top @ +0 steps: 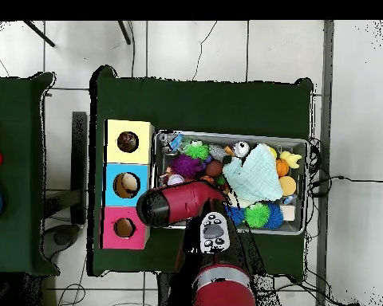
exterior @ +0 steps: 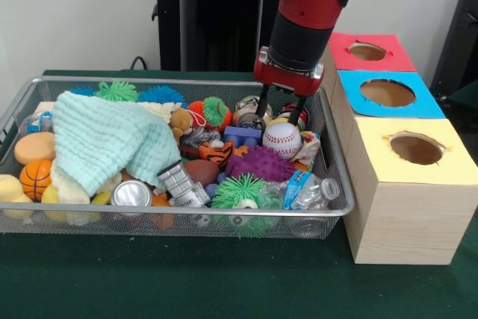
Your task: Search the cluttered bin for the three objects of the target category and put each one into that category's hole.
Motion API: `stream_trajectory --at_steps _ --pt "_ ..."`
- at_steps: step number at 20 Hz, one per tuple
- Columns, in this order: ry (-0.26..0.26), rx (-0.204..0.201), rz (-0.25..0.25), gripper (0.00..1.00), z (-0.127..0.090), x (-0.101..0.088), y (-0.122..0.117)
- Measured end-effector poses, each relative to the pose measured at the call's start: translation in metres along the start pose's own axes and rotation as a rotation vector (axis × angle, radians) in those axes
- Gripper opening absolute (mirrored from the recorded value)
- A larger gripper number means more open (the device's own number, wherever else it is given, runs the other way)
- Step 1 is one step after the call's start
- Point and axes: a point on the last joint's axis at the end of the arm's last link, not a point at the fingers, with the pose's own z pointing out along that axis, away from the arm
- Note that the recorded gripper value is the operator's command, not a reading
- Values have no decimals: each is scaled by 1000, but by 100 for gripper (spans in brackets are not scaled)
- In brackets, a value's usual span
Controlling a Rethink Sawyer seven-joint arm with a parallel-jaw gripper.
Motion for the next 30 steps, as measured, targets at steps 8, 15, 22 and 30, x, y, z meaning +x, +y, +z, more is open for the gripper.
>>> stream_trajectory --at_steps 8,15,22,30 --pt "-9 -6 5 0 0 -3 -1" --pt "-18 -8 -10 0 0 -2 7" --pt "-23 -8 -29 0 -1 1 17" --pt "-36 9 -44 0 -5 7 34"
